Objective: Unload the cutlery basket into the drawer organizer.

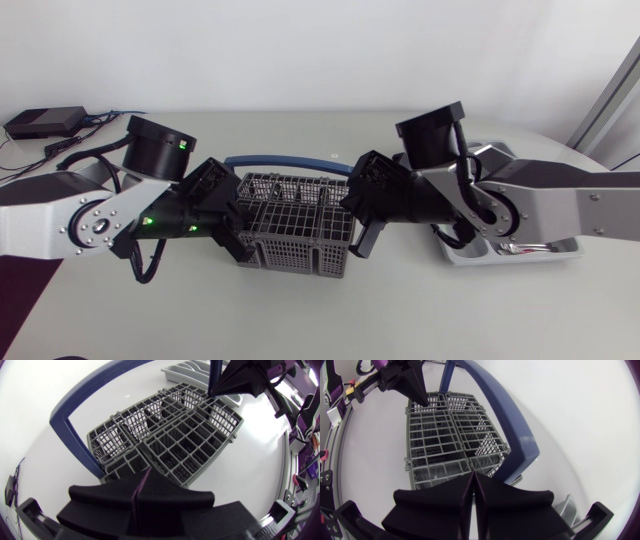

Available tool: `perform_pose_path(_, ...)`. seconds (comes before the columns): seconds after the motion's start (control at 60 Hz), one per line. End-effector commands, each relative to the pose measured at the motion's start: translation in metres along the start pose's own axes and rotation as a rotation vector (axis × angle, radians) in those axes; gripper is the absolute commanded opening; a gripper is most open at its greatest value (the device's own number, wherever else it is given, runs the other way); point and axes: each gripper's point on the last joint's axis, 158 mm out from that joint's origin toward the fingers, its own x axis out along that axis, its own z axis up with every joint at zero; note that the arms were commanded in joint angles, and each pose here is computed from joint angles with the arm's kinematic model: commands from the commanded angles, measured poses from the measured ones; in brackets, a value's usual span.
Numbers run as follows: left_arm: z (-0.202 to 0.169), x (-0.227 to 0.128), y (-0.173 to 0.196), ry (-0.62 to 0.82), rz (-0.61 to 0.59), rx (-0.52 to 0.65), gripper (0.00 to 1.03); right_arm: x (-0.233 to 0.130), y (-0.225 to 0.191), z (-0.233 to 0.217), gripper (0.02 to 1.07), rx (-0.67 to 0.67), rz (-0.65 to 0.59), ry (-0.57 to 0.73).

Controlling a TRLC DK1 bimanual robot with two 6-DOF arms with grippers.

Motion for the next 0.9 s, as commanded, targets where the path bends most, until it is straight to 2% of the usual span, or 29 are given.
perform_pose_path(0.0, -0.018, 0.009, -0.014, 0.065, -0.047, -0.024, 0.12, -0.012, 0.000, 0.004, 0.08, 0.006, 0.000, -0.018)
perform_pose_path(0.133, -0.019, 0.008, -0.013, 0.062, -0.043, -0.025, 0.12, -0.019, 0.020, -0.003, 0.08, -0.003, 0.038, -0.005)
perform_pose_path(0.383, -0.016, 0.002, -0.012, 0.043, -0.035, -0.024, 0.12, -0.009, 0.041, -0.031, 0.08, -0.011, 0.102, 0.051)
perform_pose_path(0.517, -0.017, 0.001, -0.009, 0.044, -0.030, -0.027, 0.12, 0.004, 0.033, -0.043, 0.08, -0.006, 0.094, 0.074)
perform_pose_path(0.883, -0.010, -0.001, 0.000, 0.028, -0.010, -0.035, 0.12, 0.025, -0.010, -0.034, 0.08, 0.021, 0.025, 0.049)
